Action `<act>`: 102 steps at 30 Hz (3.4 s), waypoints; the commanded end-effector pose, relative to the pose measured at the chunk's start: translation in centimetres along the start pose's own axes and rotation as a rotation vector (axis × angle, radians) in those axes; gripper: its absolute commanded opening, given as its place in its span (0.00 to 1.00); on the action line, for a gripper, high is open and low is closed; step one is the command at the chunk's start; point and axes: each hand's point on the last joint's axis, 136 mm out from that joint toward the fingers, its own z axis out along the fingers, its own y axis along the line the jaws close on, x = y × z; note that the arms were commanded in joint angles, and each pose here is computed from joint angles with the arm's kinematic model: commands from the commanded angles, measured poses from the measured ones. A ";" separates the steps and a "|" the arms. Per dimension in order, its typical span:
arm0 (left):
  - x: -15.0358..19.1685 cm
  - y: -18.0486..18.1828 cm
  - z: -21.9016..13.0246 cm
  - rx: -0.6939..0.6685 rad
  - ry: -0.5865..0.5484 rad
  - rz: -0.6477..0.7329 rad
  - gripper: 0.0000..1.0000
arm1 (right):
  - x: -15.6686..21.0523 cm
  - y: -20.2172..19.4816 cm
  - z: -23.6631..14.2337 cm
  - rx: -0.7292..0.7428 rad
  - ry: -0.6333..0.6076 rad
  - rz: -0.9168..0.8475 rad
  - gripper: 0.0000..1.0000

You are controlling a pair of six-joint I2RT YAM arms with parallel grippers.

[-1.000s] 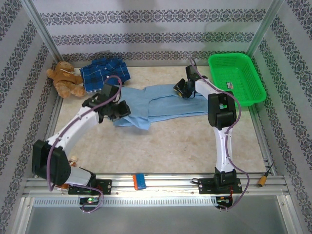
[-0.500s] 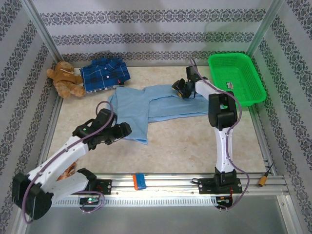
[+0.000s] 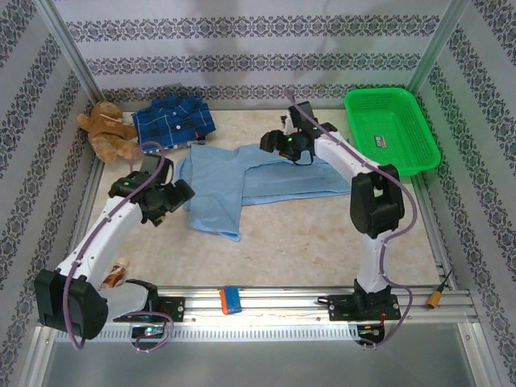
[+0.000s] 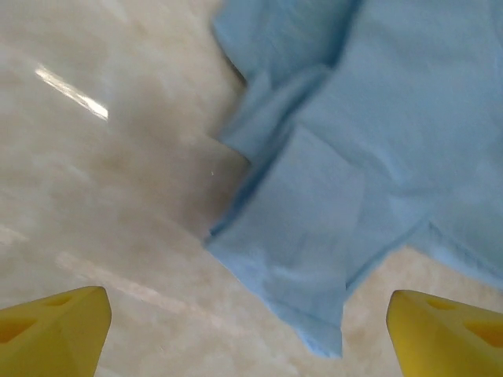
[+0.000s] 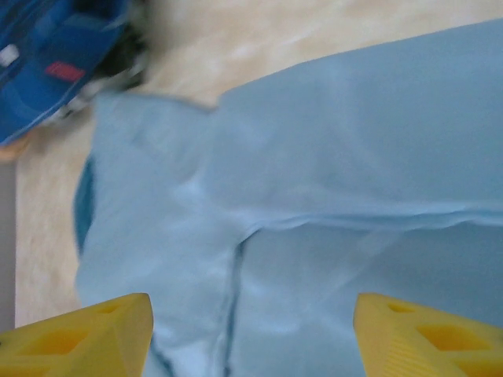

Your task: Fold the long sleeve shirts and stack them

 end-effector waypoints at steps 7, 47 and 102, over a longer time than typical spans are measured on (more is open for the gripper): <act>-13.0 -0.6 -11.6 0.128 -0.429 -0.037 1.00 | 15.5 11.3 4.7 -0.091 0.301 -0.516 0.69; -14.3 -3.8 -20.2 0.230 -0.611 0.250 1.00 | 23.1 14.0 14.5 0.358 0.318 -1.024 0.40; -7.9 -7.9 -4.7 0.193 -0.229 0.275 1.00 | -15.6 5.5 -3.1 -0.039 -0.500 -0.054 0.00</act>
